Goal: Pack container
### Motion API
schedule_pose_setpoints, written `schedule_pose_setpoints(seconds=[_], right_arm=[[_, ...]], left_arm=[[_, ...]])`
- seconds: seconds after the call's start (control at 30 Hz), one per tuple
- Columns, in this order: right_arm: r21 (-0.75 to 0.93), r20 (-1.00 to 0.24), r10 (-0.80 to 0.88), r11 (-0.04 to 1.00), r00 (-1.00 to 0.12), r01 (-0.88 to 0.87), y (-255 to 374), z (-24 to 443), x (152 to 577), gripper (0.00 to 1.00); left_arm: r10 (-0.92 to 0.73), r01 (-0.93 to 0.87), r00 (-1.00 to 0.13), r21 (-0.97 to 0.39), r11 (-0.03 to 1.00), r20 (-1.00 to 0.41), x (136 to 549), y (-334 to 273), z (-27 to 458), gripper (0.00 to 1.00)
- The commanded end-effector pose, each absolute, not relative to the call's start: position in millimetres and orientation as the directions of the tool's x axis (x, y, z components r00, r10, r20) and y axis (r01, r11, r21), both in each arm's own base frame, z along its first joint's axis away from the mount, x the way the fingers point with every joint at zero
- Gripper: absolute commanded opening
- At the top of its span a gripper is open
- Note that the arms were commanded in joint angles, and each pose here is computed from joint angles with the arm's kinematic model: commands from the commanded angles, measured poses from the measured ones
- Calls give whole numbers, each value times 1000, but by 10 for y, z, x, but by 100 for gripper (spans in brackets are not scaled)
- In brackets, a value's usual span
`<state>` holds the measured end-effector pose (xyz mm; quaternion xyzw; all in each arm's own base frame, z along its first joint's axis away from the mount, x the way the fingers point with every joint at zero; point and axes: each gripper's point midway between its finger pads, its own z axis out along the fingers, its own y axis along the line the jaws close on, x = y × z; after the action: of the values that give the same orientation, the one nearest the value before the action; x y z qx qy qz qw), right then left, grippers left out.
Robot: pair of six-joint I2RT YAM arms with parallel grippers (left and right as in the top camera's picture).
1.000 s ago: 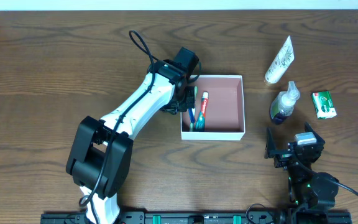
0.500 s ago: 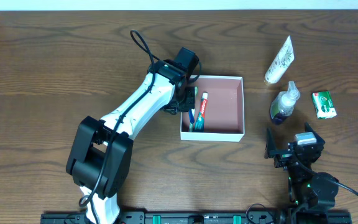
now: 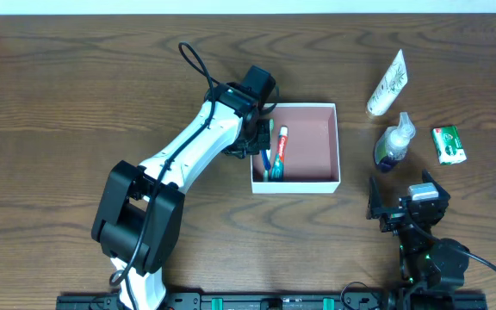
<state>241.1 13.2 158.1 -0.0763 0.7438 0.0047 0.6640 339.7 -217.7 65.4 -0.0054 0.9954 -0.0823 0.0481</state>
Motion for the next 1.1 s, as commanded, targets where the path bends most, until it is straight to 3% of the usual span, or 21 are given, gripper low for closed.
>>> schedule_pose_setpoints(seconds=[0.0,0.13,0.2,0.3,0.5,0.77,1.07], right_arm=[[-106,-987,-120,986,-103,-133,160,1568,2408,99],[-106,-987,-120,986,-103,-133,160,1568,2408,99],[-106,-987,-120,986,-103,-133,160,1568,2408,99],[-106,-987,-120,986,-103,-133,160,1568,2408,99],[-106,-987,-120,986,-103,-133,160,1568,2408,99],[-106,-987,-120,986,-103,-133,160,1568,2408,99],[-106,-987,-120,986,-104,-133,160,1568,2408,99]], left_arm=[[-41,-27,-995,-162,986,-86,3394,-2163,621,6],[-40,-26,-995,-162,986,-86,3394,-2163,621,17],[-40,-26,-996,-162,987,-86,3393,-2163,621,32],[-41,-26,-995,-162,986,-86,3394,-2163,621,43],[-41,-24,-994,-170,985,-98,3414,-2177,675,50],[-50,-2,-978,-233,973,-202,3528,-2242,1147,52],[-95,9,-938,-297,955,-333,3424,-2001,1919,77]])
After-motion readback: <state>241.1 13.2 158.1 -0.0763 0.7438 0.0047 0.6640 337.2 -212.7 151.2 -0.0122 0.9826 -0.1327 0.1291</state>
